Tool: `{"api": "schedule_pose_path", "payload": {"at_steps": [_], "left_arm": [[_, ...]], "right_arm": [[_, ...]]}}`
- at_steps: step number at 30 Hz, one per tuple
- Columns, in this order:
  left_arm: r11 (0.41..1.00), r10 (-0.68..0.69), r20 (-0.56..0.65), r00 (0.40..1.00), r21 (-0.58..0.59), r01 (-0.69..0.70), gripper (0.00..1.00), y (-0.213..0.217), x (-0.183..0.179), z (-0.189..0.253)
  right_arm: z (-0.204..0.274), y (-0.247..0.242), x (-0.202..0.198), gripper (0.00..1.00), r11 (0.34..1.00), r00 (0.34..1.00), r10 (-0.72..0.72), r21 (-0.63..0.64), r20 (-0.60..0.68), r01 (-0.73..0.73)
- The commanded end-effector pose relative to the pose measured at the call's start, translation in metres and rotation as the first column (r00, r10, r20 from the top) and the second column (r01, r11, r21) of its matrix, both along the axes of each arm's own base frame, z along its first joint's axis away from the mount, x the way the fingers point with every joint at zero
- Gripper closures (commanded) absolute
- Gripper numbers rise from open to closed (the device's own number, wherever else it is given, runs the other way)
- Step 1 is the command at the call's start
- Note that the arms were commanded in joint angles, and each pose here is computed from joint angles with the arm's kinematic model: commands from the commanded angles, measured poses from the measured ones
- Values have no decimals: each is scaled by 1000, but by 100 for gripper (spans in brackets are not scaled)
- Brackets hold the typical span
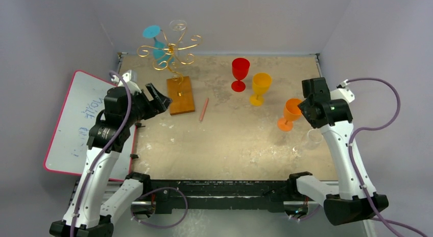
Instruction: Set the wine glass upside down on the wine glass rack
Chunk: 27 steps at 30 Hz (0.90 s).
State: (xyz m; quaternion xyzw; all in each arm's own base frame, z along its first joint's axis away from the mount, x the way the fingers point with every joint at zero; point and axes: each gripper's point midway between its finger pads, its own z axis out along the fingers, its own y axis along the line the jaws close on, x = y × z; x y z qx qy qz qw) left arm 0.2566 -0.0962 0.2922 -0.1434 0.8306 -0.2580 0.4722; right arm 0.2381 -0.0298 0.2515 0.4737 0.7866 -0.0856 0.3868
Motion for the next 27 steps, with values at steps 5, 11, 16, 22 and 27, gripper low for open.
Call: {"api": "schedule_pose_path", "payload": {"at_steps": [5,11,16,22,27], "left_arm": [[997,-74,35,997,23,74,23,-8,-1,3],[996,-88,-4,996,30,88,24,-9,-4,-1],[997,-75,7,997,20,75,24,-8,-6,3],[997,-70,12,997,15,70,25,-8,-5,6],[998,-68,23,997,9,67,27,-8,-3,10]], "right_arm": [[-21,-36,-28,54,990,988,-143,-28,-65,141],[-43,-31,-32,61,985,982,-164,39,-90,168],[-57,-25,-31,62,981,980,-169,76,-106,178],[-68,-23,-33,63,978,977,-177,85,-123,188],[-71,-23,-33,67,978,976,-178,88,-121,189]]}}
